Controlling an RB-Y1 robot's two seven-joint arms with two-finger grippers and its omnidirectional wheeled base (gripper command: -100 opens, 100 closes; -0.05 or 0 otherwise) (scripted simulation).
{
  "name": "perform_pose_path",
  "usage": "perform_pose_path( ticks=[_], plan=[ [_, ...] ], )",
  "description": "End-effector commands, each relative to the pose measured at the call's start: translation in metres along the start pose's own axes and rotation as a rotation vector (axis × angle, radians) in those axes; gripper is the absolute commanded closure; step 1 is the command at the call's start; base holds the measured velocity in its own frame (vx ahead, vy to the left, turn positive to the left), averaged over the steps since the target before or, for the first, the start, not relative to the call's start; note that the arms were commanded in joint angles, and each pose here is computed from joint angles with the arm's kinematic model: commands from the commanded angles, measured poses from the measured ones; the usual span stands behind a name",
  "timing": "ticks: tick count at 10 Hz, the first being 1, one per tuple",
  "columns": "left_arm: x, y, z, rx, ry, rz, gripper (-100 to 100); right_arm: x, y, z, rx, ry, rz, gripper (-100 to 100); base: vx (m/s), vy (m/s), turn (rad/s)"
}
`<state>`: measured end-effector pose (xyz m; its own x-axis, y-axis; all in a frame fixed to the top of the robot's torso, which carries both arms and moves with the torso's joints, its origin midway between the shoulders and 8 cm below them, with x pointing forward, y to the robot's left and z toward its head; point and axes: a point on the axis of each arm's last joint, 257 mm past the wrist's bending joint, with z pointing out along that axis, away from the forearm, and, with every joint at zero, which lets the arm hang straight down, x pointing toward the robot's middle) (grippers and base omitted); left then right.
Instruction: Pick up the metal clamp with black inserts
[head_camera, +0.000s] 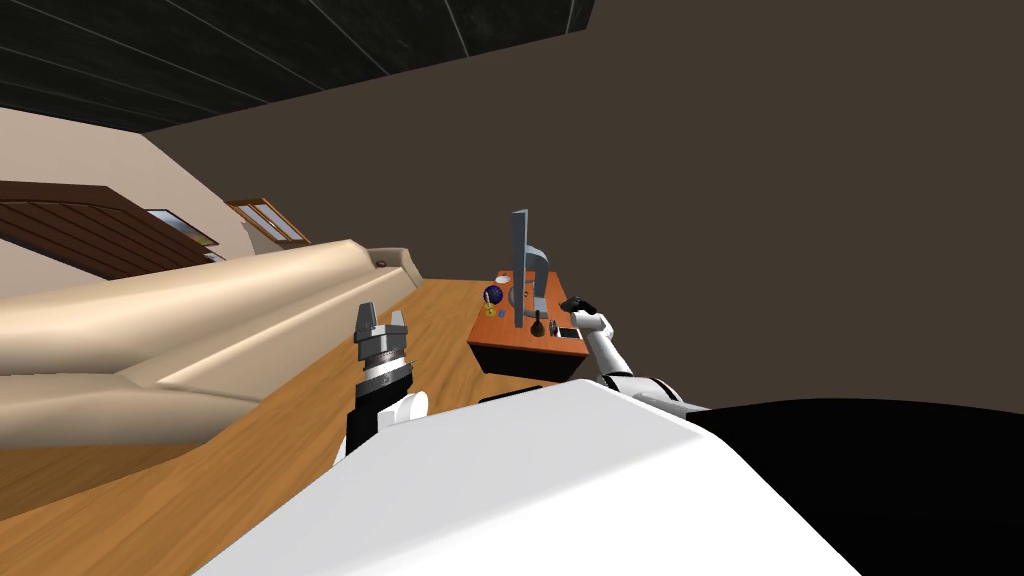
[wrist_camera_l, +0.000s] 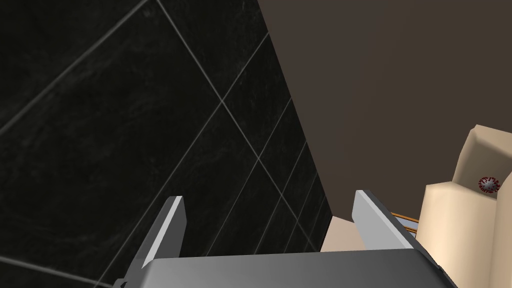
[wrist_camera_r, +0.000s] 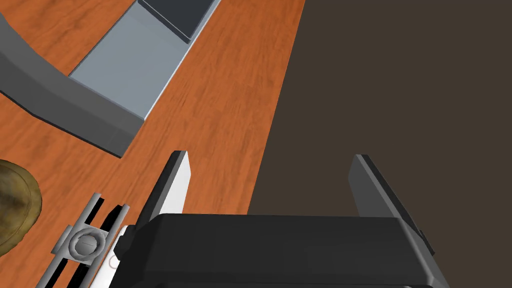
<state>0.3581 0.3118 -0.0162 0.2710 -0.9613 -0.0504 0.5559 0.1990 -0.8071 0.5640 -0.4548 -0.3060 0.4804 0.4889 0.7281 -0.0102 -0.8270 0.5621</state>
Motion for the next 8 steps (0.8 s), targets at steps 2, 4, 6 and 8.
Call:
perform_pose_path(
  ticks=[2, 4, 6, 8],
  plan=[
    [0.0, 0.0, 0.0, 0.0, 0.0, 0.0, 0, -0.022, -0.013, 0.009, 0.059, -0.087, 0.094, -100, 0.015, 0.01, 0.015],
    [0.0, 0.0, 0.0, 0.0, 0.0, 0.0, 0, -0.031, -0.022, 0.012, 0.097, -0.141, 0.151, -100, 0.016, 0.009, 0.015],
    [0.0, 0.0, 0.0, 0.0, 0.0, 0.0, 0, -0.049, -0.035, 0.014, 0.141, -0.214, 0.209, -100, 0.018, 0.006, 0.011],
    [0.0, 0.0, 0.0, 0.0, 0.0, 0.0, 0, -0.064, -0.044, 0.012, 0.159, -0.251, 0.211, -100, 0.013, 0.001, 0.005]
  ],
)
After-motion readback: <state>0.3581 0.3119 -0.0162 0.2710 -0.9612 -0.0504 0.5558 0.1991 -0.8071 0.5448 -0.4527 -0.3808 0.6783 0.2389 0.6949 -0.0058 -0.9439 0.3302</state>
